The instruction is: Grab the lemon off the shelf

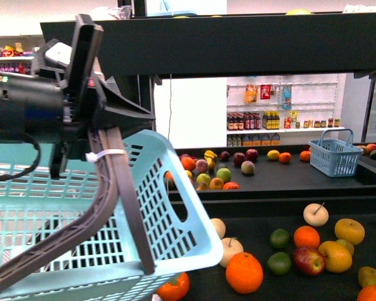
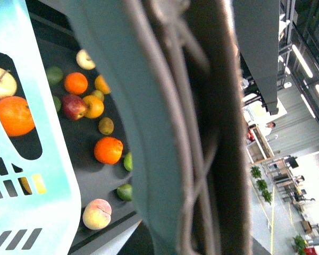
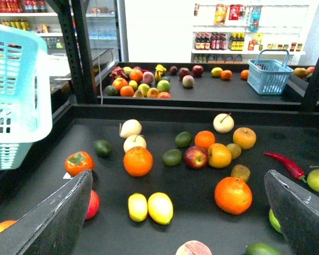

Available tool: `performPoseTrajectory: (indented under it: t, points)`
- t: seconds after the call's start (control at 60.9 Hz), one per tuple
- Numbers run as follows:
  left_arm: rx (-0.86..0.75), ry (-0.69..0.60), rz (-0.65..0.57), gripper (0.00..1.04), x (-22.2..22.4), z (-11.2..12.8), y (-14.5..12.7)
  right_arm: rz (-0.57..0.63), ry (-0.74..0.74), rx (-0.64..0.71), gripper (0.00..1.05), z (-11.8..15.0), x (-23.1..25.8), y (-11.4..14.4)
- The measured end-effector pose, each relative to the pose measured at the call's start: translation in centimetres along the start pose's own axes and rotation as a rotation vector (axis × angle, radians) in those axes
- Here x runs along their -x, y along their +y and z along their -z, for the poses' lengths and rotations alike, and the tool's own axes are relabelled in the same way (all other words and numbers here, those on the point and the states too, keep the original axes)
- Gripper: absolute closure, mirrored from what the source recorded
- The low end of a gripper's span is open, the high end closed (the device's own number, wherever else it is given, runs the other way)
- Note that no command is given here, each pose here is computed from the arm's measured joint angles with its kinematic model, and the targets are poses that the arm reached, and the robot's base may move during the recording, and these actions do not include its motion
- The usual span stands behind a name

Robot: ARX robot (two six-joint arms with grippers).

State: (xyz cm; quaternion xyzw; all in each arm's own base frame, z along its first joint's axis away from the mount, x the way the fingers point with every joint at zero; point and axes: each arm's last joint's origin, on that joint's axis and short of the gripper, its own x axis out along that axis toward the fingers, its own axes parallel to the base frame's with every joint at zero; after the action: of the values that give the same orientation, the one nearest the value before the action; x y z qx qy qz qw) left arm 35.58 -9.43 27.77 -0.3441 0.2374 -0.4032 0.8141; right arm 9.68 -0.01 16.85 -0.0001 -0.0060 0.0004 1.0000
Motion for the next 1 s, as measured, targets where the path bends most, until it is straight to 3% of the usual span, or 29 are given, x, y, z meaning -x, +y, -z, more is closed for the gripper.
performPoseTrajectory:
  t: [0.427,0.674,0.821,1.002]
  points:
    - [-0.023,0.05,0.074,0.98,-4.4,1.3,-1.8,0.0,0.0,0.0,0.07,0.0,0.0,0.0]
    - [-0.01,0.055,0.058,0.98,-5.3,2.1,-2.1,0.0,0.0,0.0,0.07,0.0,0.0,0.0]
    - [-0.009,0.049,0.049,0.98,-5.3,2.1,-1.9,0.111,0.288,-0.111,0.07,0.8,-0.3,0.1]
    - [-0.009,0.047,0.046,0.98,-5.3,2.1,-1.9,0.12,0.364,-0.212,0.07,1.2,-2.1,-0.2]
